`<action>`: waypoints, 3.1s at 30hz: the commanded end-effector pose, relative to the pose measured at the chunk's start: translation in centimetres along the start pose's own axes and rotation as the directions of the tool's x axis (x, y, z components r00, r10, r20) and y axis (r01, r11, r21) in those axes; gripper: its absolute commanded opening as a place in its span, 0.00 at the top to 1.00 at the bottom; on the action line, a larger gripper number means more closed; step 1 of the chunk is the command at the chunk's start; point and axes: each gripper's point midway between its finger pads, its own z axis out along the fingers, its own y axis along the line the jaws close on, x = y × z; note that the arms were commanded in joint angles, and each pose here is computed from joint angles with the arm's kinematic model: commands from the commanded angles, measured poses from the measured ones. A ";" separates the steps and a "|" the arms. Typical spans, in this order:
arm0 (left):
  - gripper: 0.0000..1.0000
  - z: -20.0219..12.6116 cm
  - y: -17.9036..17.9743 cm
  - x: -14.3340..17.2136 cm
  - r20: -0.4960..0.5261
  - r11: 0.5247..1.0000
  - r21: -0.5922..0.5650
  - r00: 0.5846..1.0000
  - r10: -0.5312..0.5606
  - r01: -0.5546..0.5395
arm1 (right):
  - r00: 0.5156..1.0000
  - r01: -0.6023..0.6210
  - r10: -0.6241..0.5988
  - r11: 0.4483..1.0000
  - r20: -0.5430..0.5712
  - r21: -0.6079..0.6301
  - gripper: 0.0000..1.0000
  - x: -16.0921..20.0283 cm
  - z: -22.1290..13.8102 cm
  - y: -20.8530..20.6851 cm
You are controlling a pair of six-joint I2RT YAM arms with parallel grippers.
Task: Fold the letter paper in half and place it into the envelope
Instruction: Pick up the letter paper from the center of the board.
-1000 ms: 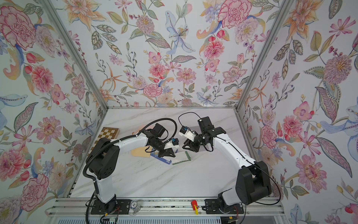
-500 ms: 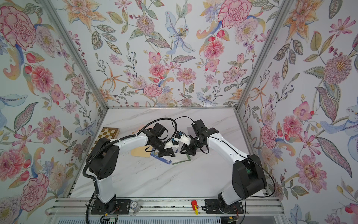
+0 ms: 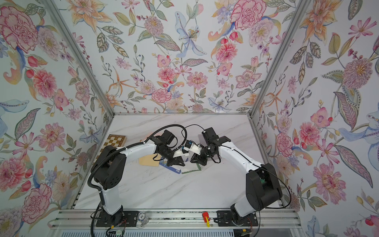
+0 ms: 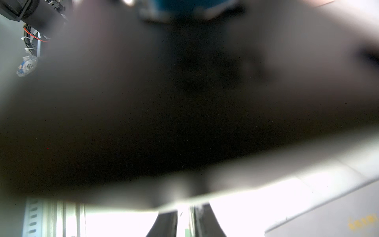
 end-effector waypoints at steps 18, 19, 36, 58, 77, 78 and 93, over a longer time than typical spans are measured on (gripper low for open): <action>1.00 -8.4 0.1 -6.5 0.379 0.968 -0.247 0.916 0.130 -0.035 | 0.911 -0.063 0.040 0.997 0.410 0.043 0.60 -4.1 -7.9 -0.2; 1.00 -8.8 -0.1 -6.8 0.404 0.968 -0.250 0.905 0.134 -0.031 | 0.902 -0.063 0.042 0.997 0.430 0.036 0.56 -4.3 -8.3 -0.2; 1.00 -14.9 -4.4 -12.2 0.781 0.987 -0.146 0.604 0.161 -0.075 | 0.767 -0.009 0.055 0.997 0.639 -0.075 0.45 -7.5 -9.8 -1.0; 1.00 -16.5 -4.5 -11.9 0.796 0.982 -0.179 0.577 0.182 -0.062 | 0.776 0.003 0.036 0.998 0.630 -0.060 0.41 -7.4 -9.7 0.2; 1.00 -17.0 -4.4 -12.1 0.806 0.981 -0.189 0.563 0.185 -0.052 | 0.741 0.092 0.054 0.979 0.670 -0.180 0.28 -10.4 -9.8 2.8; 1.00 -17.0 -4.4 -12.2 0.806 0.980 -0.190 0.561 0.187 -0.054 | 0.740 0.091 0.049 0.981 0.671 -0.173 0.28 -10.5 -9.7 2.7; 1.00 -16.9 -4.7 -12.0 0.812 0.983 -0.177 0.556 0.177 -0.055 | 0.708 0.103 0.020 0.986 0.706 -0.131 0.50 -12.0 -9.8 1.9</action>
